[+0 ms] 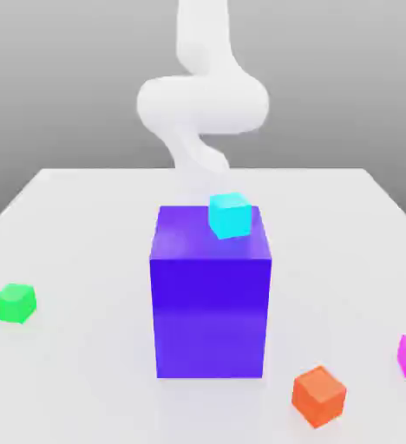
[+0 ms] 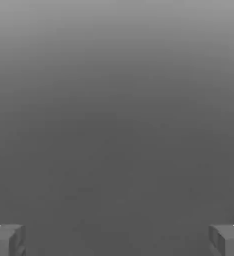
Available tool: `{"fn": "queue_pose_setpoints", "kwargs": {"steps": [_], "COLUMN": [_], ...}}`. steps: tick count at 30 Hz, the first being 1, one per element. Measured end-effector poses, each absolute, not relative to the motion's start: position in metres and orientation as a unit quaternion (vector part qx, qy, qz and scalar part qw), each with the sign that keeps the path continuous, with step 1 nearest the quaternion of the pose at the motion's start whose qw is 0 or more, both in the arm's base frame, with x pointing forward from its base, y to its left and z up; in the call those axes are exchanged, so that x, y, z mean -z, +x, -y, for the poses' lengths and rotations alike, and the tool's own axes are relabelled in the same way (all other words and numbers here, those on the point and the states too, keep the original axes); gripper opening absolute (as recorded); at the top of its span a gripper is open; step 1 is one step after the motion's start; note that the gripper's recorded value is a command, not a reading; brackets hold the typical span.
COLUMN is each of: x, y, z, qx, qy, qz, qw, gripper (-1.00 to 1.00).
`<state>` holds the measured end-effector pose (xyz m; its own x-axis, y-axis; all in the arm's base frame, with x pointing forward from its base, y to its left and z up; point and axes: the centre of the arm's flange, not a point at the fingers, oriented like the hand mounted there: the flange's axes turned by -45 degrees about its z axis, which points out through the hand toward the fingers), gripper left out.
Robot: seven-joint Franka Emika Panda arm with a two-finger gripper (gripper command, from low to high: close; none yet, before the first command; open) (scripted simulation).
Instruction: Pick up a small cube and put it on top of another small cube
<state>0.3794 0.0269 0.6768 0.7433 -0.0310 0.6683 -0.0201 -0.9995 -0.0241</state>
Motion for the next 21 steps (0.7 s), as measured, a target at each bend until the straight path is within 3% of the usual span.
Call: {"fn": "queue_pose_setpoints", "kwargs": {"steps": [5,11,16,21], "x": [-0.598,-0.494,-0.402,-0.311], "y": [0.432,0.461,0.459,0.428], "z": [-0.087,-0.161,-0.222,-0.284], "qx": [0.294,0.220,0.157,0.093], "qy": [-0.955,-0.975,-0.987,-0.995], "qz": [-0.025,-0.034,-0.038,-0.034], "qw": [0.014,0.016,0.015,0.012], "gripper": [0.00,0.00,0.00,0.00]}}
